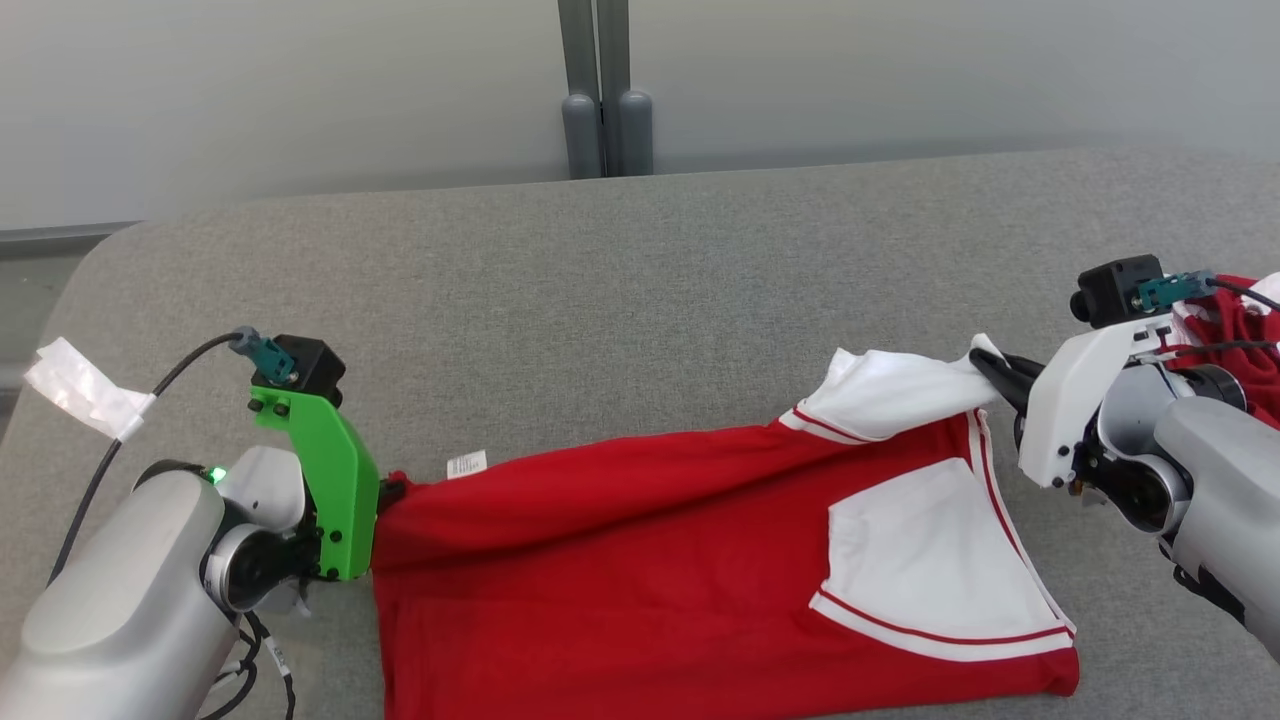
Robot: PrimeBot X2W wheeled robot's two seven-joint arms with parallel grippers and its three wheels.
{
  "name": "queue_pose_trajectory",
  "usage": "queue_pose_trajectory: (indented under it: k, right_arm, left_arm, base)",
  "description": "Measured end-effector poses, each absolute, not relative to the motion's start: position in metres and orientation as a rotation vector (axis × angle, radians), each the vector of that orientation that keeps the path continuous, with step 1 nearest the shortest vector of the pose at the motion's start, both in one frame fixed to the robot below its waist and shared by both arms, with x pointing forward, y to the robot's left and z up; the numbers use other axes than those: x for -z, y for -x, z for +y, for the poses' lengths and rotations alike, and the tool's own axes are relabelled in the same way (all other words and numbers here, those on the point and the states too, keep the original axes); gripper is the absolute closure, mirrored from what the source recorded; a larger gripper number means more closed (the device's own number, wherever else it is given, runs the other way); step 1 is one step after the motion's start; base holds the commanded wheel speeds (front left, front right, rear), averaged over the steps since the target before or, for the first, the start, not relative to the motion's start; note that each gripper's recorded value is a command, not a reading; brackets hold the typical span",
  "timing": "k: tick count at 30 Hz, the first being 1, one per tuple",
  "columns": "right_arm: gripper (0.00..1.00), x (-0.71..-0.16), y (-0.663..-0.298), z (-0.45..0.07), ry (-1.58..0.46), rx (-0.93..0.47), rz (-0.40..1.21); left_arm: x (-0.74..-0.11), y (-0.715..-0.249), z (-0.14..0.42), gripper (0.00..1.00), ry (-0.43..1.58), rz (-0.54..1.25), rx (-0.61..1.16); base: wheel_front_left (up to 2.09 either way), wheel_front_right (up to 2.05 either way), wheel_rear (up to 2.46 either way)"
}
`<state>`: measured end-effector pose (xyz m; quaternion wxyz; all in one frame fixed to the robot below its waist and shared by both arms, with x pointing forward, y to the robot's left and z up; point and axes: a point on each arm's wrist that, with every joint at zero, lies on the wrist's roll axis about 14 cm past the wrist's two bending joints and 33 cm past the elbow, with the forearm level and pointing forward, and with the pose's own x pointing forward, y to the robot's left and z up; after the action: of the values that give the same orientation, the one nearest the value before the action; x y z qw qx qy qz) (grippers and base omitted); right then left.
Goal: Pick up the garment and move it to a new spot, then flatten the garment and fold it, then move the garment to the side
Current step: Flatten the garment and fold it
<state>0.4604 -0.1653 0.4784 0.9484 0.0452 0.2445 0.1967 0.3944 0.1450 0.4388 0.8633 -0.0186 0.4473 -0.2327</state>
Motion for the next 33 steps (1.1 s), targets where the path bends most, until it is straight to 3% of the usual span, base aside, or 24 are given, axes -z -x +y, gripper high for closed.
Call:
queue_pose_trajectory:
  k: [33]
  right_arm:
    - [1.00,-0.422,-0.385,-0.181,-0.095,-0.424,0.861]
  left_arm:
    - [-0.407,-0.337,0.142,1.00,-0.029,1.190,0.568]
  base:
    - [0.00,0.00,0.00]
